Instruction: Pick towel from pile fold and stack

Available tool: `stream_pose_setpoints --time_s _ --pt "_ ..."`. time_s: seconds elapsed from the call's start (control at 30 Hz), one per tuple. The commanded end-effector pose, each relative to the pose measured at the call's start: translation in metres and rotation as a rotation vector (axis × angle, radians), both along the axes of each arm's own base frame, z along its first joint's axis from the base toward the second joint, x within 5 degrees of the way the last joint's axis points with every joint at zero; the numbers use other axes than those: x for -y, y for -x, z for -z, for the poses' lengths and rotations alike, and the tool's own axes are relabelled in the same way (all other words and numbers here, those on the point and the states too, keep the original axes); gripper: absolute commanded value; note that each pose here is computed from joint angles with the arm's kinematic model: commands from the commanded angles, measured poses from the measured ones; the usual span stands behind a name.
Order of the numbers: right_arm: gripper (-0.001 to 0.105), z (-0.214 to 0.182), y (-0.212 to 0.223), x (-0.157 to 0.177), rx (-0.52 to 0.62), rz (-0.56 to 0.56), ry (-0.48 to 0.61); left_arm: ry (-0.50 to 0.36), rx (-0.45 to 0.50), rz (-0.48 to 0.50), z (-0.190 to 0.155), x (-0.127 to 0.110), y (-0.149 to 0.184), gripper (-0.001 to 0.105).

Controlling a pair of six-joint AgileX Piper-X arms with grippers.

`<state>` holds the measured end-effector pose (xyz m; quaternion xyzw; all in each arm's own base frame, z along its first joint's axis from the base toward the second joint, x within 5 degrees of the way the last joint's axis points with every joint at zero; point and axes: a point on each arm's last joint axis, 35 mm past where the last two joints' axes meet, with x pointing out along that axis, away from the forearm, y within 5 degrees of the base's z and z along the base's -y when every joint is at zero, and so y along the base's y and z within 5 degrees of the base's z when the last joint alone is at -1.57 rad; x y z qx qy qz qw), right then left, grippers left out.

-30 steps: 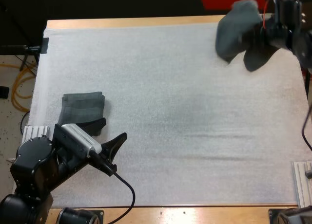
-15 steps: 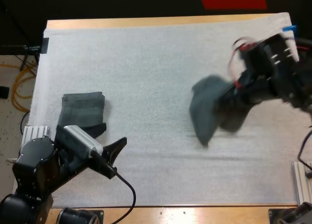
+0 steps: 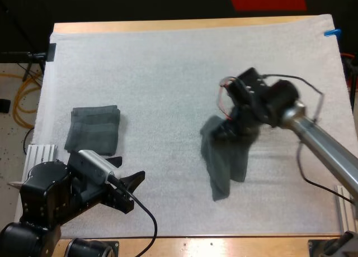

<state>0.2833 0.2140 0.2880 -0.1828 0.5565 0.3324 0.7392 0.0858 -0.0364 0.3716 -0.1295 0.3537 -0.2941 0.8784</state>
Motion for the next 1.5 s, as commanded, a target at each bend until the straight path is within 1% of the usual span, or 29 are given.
stream_pose_setpoints --time_s 0.0,0.13,0.27,0.37,0.43,0.47,0.53,0.57,0.63,0.67,0.7,0.73,0.77,0.87,0.97,1.07,1.17,1.33,1.47 --pt "0.000 0.008 -0.014 -0.009 0.058 0.023 -0.039 0.008 0.005 0.008 -0.003 0.001 0.000 0.062" --pt "0.000 0.043 -0.039 -0.028 0.082 0.067 -0.089 0.008 0.005 0.008 -0.003 0.001 0.000 0.062" --pt "0.000 0.071 -0.056 -0.040 0.083 0.099 -0.107 0.008 0.003 0.008 -0.002 0.001 0.001 0.062" --pt "0.000 0.074 -0.064 -0.046 0.107 0.099 -0.127 0.008 0.003 0.008 -0.002 0.001 0.001 0.062" --pt "0.001 0.068 -0.069 -0.050 0.140 0.099 -0.153 0.008 0.003 0.008 -0.002 0.001 0.001 0.062" --pt "0.005 0.062 -0.072 -0.052 0.164 0.098 -0.173 0.008 0.003 0.008 -0.002 0.001 0.001 0.062" --pt "0.018 0.051 -0.077 -0.056 0.197 0.096 -0.204 0.008 0.003 0.008 -0.003 0.001 0.001 0.062" --pt "0.031 0.043 -0.080 -0.058 0.220 0.095 -0.222 0.008 0.005 0.008 -0.003 0.001 0.000 0.062" --pt "0.049 0.034 -0.083 -0.060 0.246 0.094 -0.243 0.008 0.005 0.008 -0.003 0.001 0.000 0.062" --pt "0.062 0.027 -0.085 -0.061 0.260 0.094 -0.254 0.008 0.005 0.008 -0.003 0.001 0.000 0.062" --pt "0.069 0.023 -0.086 -0.062 0.269 0.094 -0.261 0.008 0.005 0.008 -0.003 0.001 0.000 0.062" --pt "0.074 0.020 -0.087 -0.063 0.272 0.094 -0.264 0.008 0.005 0.008 -0.003 0.001 0.000 0.062" --pt "0.076 0.016 -0.087 -0.063 0.270 0.094 -0.262 0.008 0.005 0.008 -0.003 0.001 0.000 0.062" --pt "0.073 0.005 -0.083 -0.060 0.234 0.093 -0.227 0.008 0.005 0.008 -0.003 0.001 0.000 0.062" --pt "0.070 -0.006 -0.073 -0.052 0.212 0.053 -0.164 0.008 0.005 0.008 -0.003 0.001 0.000 0.062" --pt "0.070 -0.022 -0.061 -0.041 0.221 0.029 -0.112 0.008 0.005 0.008 -0.003 0.001 0.000 0.062" --pt "0.070 -0.046 -0.047 -0.031 0.245 0.019 -0.101 0.008 0.005 0.008 -0.003 0.001 0.000 0.062" --pt "0.070 -0.079 -0.025 -0.013 0.283 0.035 -0.087 0.008 0.003 0.008 -0.002 0.001 0.001 0.062" --pt "0.070 -0.096 -0.007 0.003 0.297 0.058 -0.015 0.008 0.002 0.008 -0.002 0.001 0.001 0.062"
